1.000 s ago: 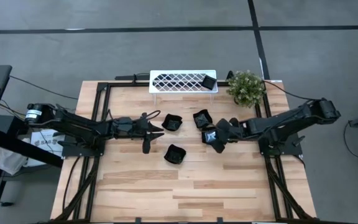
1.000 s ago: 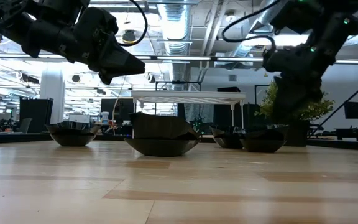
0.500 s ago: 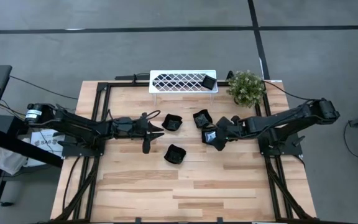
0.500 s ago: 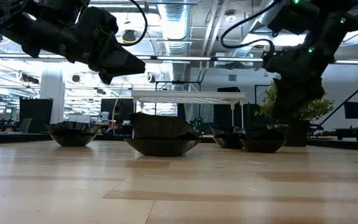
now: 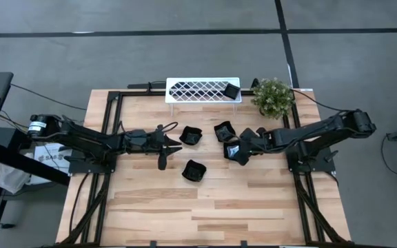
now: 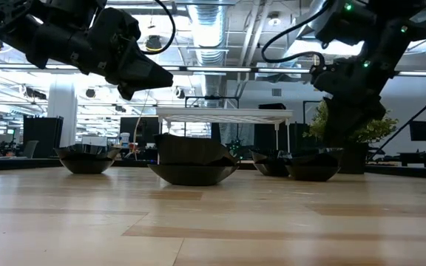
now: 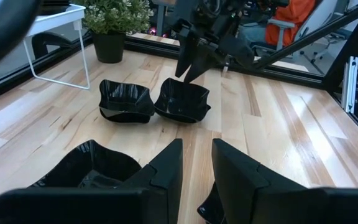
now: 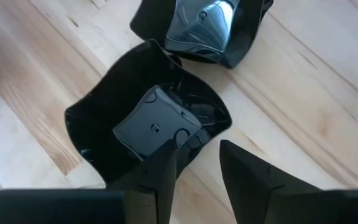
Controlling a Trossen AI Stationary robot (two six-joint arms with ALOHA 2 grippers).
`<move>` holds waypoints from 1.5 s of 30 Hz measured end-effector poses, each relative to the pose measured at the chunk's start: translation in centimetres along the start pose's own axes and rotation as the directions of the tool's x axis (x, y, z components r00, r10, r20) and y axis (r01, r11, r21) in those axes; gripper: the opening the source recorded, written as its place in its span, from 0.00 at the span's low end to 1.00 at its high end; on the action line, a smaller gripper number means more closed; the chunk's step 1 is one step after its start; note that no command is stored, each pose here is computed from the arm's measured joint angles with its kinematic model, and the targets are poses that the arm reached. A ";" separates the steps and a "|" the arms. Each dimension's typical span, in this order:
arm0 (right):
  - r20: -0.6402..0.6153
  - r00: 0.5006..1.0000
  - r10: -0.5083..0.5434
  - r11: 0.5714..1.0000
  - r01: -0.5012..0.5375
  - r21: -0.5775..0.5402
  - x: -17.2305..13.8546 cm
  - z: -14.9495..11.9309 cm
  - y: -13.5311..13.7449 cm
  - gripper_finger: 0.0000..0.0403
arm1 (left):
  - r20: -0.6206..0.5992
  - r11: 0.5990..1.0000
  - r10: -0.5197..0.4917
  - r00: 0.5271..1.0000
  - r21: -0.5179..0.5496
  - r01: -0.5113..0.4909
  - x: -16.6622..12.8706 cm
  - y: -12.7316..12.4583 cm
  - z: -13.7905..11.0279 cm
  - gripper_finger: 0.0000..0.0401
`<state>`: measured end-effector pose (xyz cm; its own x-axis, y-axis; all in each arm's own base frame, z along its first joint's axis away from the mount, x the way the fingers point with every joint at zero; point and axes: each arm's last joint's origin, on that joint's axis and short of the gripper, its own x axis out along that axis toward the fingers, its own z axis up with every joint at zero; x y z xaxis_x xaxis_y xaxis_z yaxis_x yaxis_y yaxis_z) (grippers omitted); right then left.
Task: Pick & Place Mini shaped plates
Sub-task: Put the black distorted square plate on the shelf
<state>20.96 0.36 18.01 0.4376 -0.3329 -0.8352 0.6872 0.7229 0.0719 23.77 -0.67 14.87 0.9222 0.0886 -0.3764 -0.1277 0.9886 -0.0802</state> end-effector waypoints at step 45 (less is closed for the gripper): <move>-0.030 0.999 -0.040 0.999 0.040 -0.021 1.2 0.3 -0.2 0.03 | 0.009 1.000 -0.001 1.000 -0.001 0.001 0.0 0.0 0.1 0.22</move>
<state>21.57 -0.37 17.18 0.3923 -0.3435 -0.8533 0.6917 0.7217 0.0274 23.80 -0.67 14.96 0.9255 0.0884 -0.3683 -0.1270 0.9885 -0.0817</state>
